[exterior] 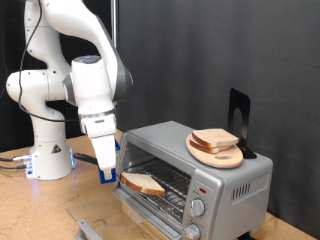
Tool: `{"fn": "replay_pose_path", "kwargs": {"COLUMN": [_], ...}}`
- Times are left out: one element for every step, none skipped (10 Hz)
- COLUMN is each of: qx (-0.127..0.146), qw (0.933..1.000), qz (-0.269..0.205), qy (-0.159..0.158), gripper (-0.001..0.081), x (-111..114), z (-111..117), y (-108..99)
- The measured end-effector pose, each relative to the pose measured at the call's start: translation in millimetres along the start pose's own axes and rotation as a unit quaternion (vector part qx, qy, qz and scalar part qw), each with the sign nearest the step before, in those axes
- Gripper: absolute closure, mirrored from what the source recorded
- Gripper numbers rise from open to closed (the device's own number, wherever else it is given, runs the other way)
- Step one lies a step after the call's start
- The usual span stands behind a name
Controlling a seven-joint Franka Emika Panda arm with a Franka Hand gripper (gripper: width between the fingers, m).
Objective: Make a piece of toast with the oven
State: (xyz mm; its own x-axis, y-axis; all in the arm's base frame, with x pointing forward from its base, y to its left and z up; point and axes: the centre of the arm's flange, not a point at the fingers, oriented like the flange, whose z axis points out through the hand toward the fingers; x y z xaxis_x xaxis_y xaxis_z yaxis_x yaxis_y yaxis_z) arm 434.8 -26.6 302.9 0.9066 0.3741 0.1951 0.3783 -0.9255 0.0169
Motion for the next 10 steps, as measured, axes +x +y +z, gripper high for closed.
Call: {"fn": "replay_pose_path", "kwargs": {"qx": [0.001,0.003,0.005,0.007,0.009,0.012,0.014,0.015,0.013,0.008], "qw": [1.0000,1.0000,1.0000,0.9999,0.9999,0.9998,0.9997,0.9997,0.9998,0.9999], "qz": [0.002,0.005,0.008,0.011,0.013,0.013,0.013,0.013,0.013,0.013], "qy": [-0.001,-0.003,-0.003,-0.001,0.004,0.010,0.013,0.012,0.009,0.005], "gripper": [0.0540,0.0540,0.0540,0.0540,0.0540,0.0540,0.0540,0.0540,0.0540,0.0540], "x": [0.5,1.9,4.2,7.7,12.0,16.2,19.6,21.6,22.1,21.2], "z": [-0.2,-0.8,-1.7,-3.2,-5.9,-8.9,-11.7,-13.8,-14.0,-12.7], "y": [-0.6,-3.0,-7.6,-14.6,-23.2,-32.8,-41.0,-47.4,-51.0,-52.4]}}
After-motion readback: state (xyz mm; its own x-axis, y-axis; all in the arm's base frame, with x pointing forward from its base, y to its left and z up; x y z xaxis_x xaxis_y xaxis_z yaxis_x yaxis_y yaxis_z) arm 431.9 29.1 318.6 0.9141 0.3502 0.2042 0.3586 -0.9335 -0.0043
